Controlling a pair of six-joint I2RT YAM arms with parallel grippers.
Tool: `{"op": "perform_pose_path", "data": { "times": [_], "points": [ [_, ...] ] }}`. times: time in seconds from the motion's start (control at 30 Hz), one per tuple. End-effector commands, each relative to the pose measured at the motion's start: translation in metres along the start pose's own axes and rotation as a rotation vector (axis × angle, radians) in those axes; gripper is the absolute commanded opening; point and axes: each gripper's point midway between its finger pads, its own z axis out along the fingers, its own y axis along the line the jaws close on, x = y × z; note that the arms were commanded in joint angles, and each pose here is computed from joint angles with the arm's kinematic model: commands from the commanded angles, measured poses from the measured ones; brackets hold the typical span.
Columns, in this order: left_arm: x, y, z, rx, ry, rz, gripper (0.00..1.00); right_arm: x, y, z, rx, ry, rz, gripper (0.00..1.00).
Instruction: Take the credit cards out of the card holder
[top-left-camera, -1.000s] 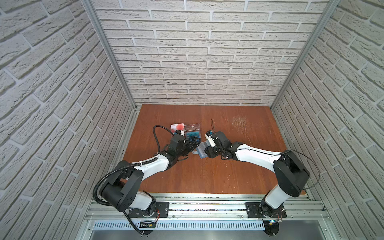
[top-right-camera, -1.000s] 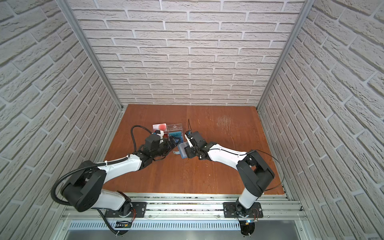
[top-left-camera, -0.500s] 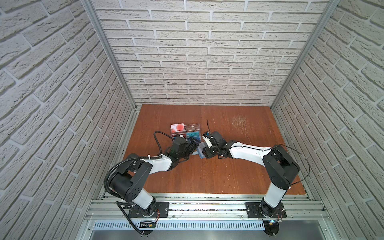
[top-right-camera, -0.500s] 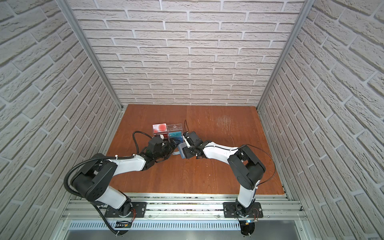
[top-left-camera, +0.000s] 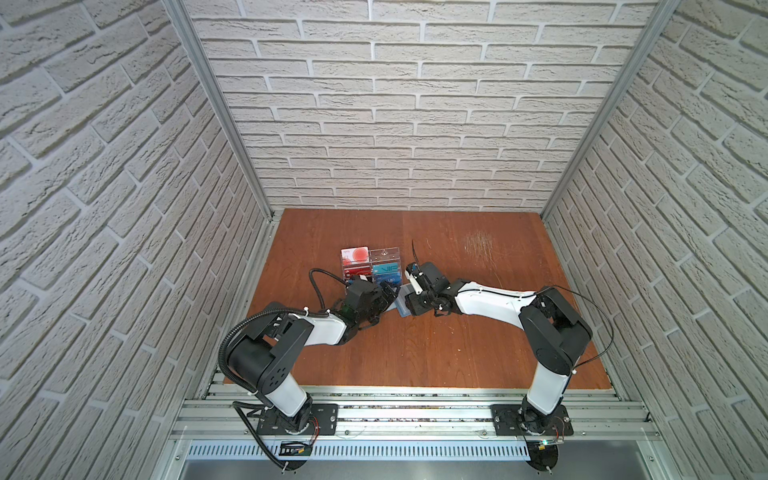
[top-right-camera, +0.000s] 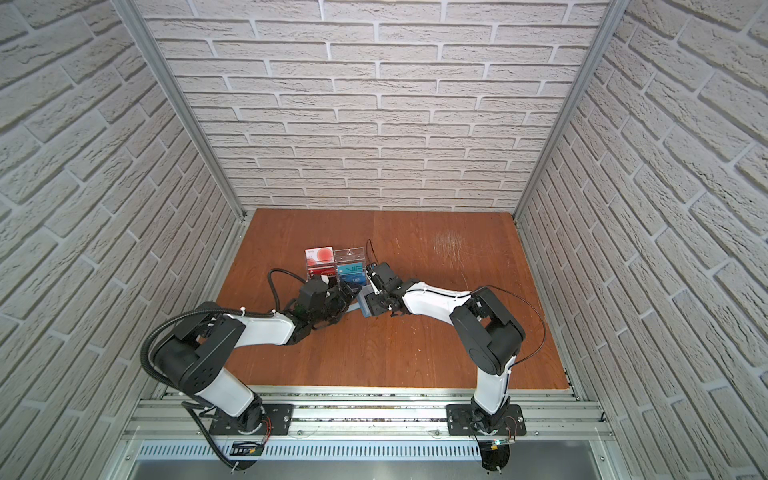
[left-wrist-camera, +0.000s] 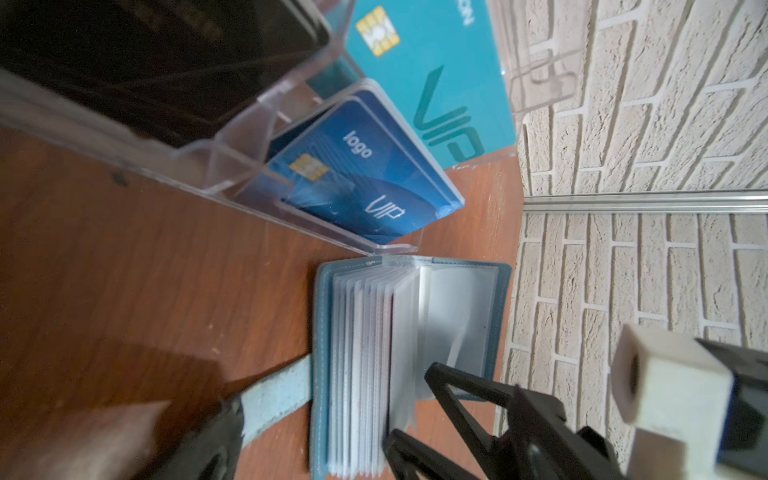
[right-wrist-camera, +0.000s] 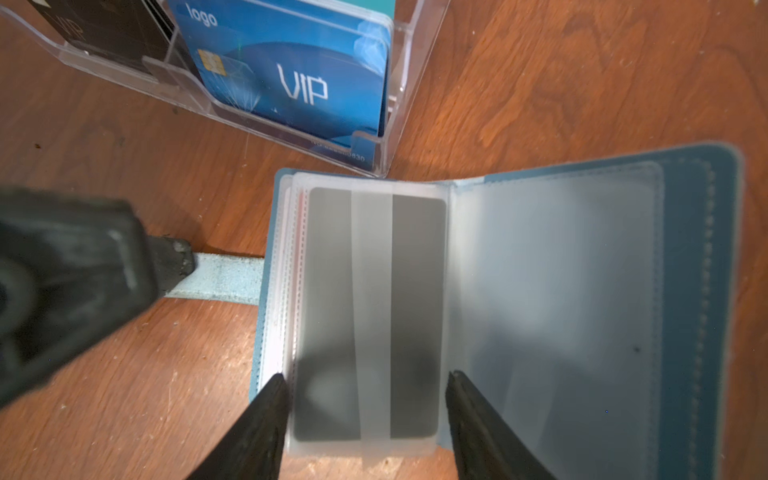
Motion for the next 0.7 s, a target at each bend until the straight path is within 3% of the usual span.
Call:
{"op": "perform_pose_path", "data": {
  "times": [0.0, 0.67],
  "points": [
    [-0.003, 0.001, 0.001, 0.009, -0.030, -0.005, 0.98, -0.007, 0.000, -0.004, 0.016, -0.015, 0.012, 0.62],
    [0.001, 0.031, -0.001, -0.071, -0.031, -0.025, 0.98, -0.007, -0.009, -0.007, 0.069, -0.010, 0.019, 0.62]
  ]
}}
